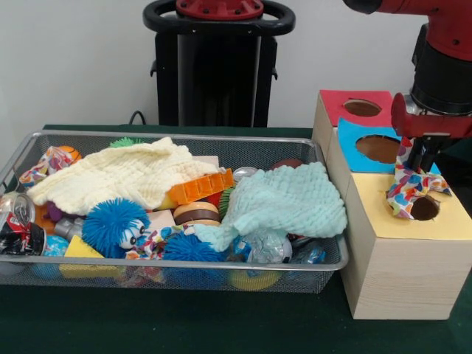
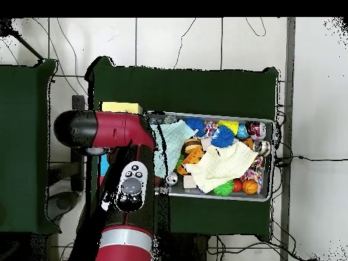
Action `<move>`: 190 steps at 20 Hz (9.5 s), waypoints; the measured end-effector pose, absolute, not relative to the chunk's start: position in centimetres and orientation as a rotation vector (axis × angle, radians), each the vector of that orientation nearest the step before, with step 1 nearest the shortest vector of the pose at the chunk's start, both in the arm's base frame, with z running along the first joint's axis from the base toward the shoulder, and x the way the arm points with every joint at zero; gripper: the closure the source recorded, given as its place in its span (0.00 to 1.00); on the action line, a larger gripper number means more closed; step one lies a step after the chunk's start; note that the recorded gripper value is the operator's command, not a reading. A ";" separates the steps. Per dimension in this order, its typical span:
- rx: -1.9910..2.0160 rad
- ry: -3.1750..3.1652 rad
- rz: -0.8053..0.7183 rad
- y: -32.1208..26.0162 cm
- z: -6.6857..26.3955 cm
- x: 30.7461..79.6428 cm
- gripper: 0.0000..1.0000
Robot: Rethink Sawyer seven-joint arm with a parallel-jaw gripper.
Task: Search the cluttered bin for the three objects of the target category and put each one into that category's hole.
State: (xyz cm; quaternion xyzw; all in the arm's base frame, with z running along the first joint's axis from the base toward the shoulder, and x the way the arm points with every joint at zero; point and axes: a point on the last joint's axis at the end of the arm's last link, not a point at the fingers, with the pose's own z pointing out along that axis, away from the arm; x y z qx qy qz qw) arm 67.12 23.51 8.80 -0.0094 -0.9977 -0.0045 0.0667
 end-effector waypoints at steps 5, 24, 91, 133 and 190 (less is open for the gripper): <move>-0.018 -2.987 -0.013 23.5 8.8 67.4 1.00; -0.021 -2.968 -0.024 23.3 8.8 67.7 1.00; 0.025 -3.214 0.100 18.7 12.0 74.0 1.00; 0.081 -3.266 0.103 21.1 11.4 73.2 1.00; 0.097 -3.238 0.097 22.7 7.9 69.5 1.00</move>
